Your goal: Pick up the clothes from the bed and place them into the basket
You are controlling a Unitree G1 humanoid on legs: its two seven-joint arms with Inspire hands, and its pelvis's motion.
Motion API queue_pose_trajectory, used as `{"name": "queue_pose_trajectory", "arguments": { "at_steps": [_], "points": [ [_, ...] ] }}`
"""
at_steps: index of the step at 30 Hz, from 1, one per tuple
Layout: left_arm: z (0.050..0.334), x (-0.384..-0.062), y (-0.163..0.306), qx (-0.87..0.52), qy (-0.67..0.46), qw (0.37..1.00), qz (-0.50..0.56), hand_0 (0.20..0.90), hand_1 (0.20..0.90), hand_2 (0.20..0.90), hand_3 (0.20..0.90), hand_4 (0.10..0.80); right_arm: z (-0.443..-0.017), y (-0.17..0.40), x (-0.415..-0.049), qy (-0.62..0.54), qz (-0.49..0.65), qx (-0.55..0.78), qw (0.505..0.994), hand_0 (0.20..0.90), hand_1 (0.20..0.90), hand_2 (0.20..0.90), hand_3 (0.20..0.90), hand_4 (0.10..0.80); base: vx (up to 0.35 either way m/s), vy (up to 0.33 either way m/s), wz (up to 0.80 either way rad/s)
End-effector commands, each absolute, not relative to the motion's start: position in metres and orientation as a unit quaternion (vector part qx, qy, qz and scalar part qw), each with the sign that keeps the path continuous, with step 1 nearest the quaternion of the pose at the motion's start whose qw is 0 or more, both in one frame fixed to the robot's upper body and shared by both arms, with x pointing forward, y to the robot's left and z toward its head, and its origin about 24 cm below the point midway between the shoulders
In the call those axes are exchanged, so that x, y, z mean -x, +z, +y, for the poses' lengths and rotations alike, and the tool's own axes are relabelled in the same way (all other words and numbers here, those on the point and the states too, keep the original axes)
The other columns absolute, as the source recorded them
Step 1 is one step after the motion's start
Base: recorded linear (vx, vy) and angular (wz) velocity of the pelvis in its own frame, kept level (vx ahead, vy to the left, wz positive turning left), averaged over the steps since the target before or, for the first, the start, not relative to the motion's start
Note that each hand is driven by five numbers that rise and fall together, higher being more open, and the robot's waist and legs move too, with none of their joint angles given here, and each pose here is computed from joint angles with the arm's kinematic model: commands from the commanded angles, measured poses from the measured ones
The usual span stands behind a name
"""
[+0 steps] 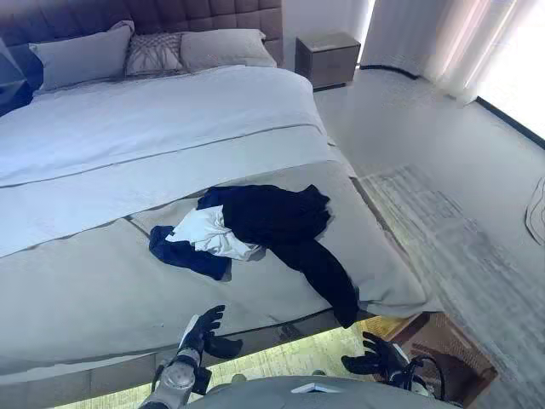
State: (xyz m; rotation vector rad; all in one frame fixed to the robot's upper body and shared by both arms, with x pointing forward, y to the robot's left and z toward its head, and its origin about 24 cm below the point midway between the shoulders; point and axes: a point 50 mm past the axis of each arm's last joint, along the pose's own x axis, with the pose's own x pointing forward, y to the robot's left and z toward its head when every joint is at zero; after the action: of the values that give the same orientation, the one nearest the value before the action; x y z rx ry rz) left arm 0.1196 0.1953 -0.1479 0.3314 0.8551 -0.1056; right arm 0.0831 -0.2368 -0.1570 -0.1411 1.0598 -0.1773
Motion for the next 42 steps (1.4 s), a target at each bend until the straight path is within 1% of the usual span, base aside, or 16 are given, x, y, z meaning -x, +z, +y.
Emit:
{"name": "queue_pose_trajectory", "arguments": {
  "at_steps": [1, 10, 18, 21, 24, 28, 30, 31, 32, 34, 37, 40, 41, 42],
  "points": [
    [0.203, -0.149, -0.136, -0.166, -0.037, 0.915, 0.366, 0.900, 0.900, 0.900, 0.900, 0.800, -0.224, -0.151, -0.117, -0.053, 0.461, 0.070, 0.883, 0.900, 0.900, 0.900, 0.900, 0.800, 0.000, 0.000, 0.00],
    [0.200, -0.141, -0.140, -0.152, -0.047, 0.911, 0.380, 0.900, 0.900, 0.900, 0.900, 0.800, -0.227, -0.152, -0.115, -0.052, 0.473, 0.076, 0.876, 0.900, 0.900, 0.900, 0.900, 0.800, 0.008, 0.001, 0.00],
    [0.202, -0.144, -0.137, -0.203, -0.054, 0.908, 0.362, 0.900, 0.900, 0.900, 0.900, 0.800, -0.231, -0.150, -0.118, -0.060, 0.469, 0.089, 0.877, 0.900, 0.900, 0.900, 0.900, 0.800, 0.021, -0.004, -0.02],
    [0.199, -0.151, -0.132, -0.231, -0.064, 0.914, 0.328, 0.900, 0.900, 0.900, 0.900, 0.800, -0.233, -0.149, -0.121, -0.064, 0.461, 0.118, 0.877, 0.900, 0.900, 0.900, 0.900, 0.800, 0.025, -0.004, -0.05],
    [0.195, -0.169, -0.118, -0.266, -0.067, 0.927, 0.257, 0.900, 0.900, 0.900, 0.900, 0.800, -0.236, -0.140, -0.137, -0.060, 0.418, 0.188, 0.887, 0.900, 0.900, 0.900, 0.900, 0.800, 0.007, 0.000, -0.01],
    [0.200, -0.195, -0.094, -0.293, -0.046, 0.938, 0.177, 0.900, 0.900, 0.900, 0.900, 0.800, -0.239, -0.111, -0.180, -0.063, 0.303, 0.274, 0.911, 0.900, 0.900, 0.900, 0.900, 0.800, 0.000, 0.000, 0.00],
    [0.203, -0.203, -0.085, -0.296, -0.038, 0.941, 0.159, 0.900, 0.900, 0.900, 0.900, 0.800, -0.241, -0.094, -0.200, -0.077, 0.253, 0.297, 0.918, 0.900, 0.900, 0.900, 0.900, 0.800, 0.035, -0.019, 0.00],
    [0.204, -0.203, -0.084, -0.296, -0.034, 0.942, 0.156, 0.900, 0.900, 0.900, 0.900, 0.800, -0.242, -0.091, -0.203, -0.079, 0.241, 0.302, 0.919, 0.900, 0.900, 0.900, 0.900, 0.800, 0.062, -0.026, 0.03],
    [0.209, -0.206, -0.080, -0.293, -0.022, 0.943, 0.155, 0.900, 0.900, 0.900, 0.900, 0.800, -0.243, -0.077, -0.217, -0.083, 0.203, 0.325, 0.920, 0.900, 0.900, 0.900, 0.900, 0.800, 0.059, -0.023, 0.05],
    [0.212, -0.210, -0.074, -0.285, -0.025, 0.946, 0.150, 0.900, 0.900, 0.900, 0.900, 0.800, -0.245, -0.058, -0.237, -0.093, 0.162, 0.344, 0.920, 0.900, 0.900, 0.900, 0.900, 0.800, 0.061, -0.030, 0.08],
    [0.213, -0.212, -0.066, -0.275, -0.038, 0.952, 0.132, 0.900, 0.900, 0.900, 0.900, 0.800, -0.261, -0.025, -0.261, -0.116, 0.106, 0.372, 0.915, 0.900, 0.900, 0.900, 0.900, 0.800, 0.086, -0.017, 0.15],
    [0.215, -0.215, -0.056, -0.265, -0.039, 0.957, 0.115, 0.900, 0.900, 0.900, 0.900, 0.800, -0.271, -0.002, -0.277, -0.139, 0.079, 0.374, 0.914, 0.900, 0.900, 0.900, 0.900, 0.800, 0.087, -0.002, 0.09],
    [0.219, -0.221, -0.045, -0.256, -0.038, 0.961, 0.099, 0.900, 0.900, 0.900, 0.900, 0.800, -0.277, 0.022, -0.294, -0.156, 0.056, 0.369, 0.915, 0.900, 0.900, 0.900, 0.900, 0.800, 0.004, 0.012, 0.11],
    [0.220, -0.225, -0.039, -0.250, -0.036, 0.964, 0.089, 0.900, 0.900, 0.900, 0.900, 0.800, -0.279, 0.036, -0.304, -0.162, 0.042, 0.361, 0.917, 0.900, 0.900, 0.900, 0.900, 0.800, -0.049, 0.024, 0.13]
  ]
}}
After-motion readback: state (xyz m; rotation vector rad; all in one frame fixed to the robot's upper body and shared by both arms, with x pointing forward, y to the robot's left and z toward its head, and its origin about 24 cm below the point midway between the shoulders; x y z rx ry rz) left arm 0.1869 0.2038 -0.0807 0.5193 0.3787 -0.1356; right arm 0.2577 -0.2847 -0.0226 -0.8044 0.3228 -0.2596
